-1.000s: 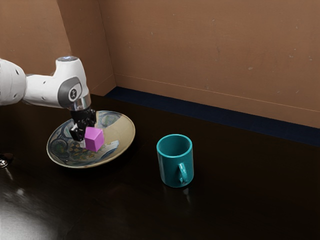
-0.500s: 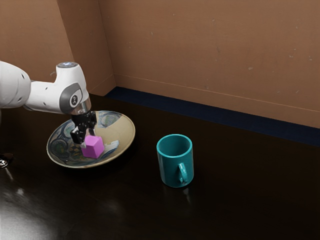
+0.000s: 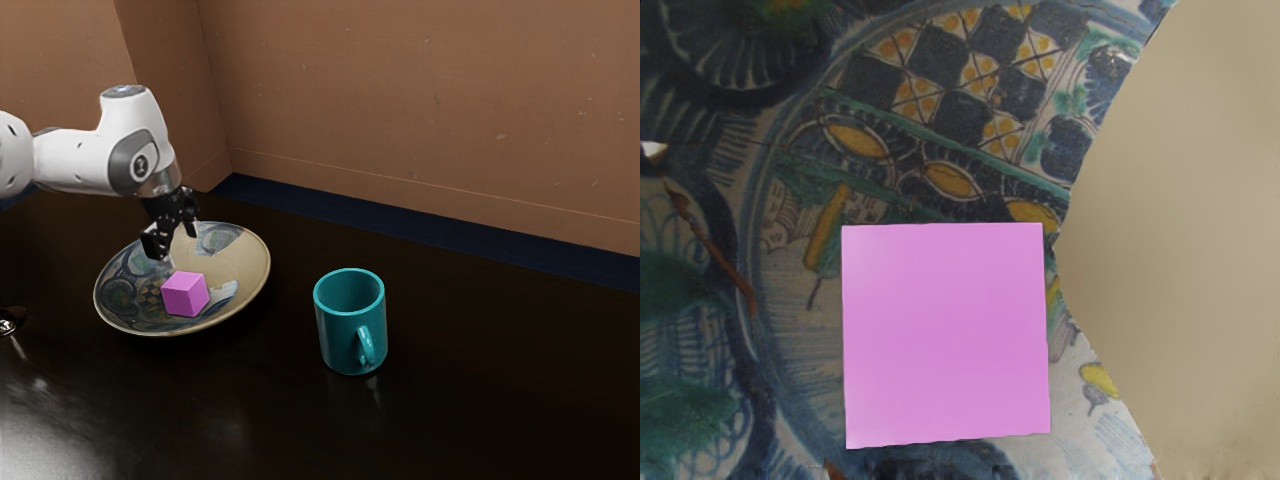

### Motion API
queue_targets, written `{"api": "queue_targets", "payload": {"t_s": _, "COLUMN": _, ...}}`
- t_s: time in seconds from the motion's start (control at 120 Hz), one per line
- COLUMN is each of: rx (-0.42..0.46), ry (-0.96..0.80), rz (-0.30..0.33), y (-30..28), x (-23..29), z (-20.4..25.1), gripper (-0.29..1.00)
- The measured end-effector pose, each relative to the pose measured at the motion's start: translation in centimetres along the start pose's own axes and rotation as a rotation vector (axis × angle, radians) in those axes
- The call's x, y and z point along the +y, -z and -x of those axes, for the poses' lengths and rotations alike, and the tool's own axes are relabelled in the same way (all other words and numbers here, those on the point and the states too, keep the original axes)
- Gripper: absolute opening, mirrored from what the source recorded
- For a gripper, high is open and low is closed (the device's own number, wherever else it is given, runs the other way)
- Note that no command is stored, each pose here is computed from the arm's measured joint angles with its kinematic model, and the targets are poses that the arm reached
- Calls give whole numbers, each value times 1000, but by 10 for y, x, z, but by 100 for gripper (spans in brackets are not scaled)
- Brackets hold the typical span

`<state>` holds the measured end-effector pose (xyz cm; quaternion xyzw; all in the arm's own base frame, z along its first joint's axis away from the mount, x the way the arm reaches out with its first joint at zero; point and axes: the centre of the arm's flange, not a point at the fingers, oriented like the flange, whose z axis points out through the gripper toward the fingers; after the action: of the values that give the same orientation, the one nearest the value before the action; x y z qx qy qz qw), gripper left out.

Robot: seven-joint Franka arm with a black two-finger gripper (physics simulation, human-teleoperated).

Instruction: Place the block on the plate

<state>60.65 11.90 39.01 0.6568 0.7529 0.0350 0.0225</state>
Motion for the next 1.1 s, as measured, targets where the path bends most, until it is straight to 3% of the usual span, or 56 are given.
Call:
{"api": "queue_targets", "payload": {"t_s": 0.292, "rx": -47, "ry": -264, "rz": 10, "y": 73, "x": 0, "z": 39, "gripper": 70}}
{"api": "queue_targets", "payload": {"t_s": 0.683, "rx": -139, "ry": -751, "rz": -85, "y": 175, "x": -27, "z": 55, "gripper": 70}}
{"api": "queue_targets", "payload": {"t_s": 0.892, "rx": -166, "ry": -1009, "rz": -52, "y": 224, "x": -54, "z": 65, "gripper": 70}}
{"api": "queue_targets", "payload": {"t_s": 1.1, "rx": -139, "ry": -1246, "rz": -35, "y": 262, "x": -65, "z": 96, "gripper": 70}}
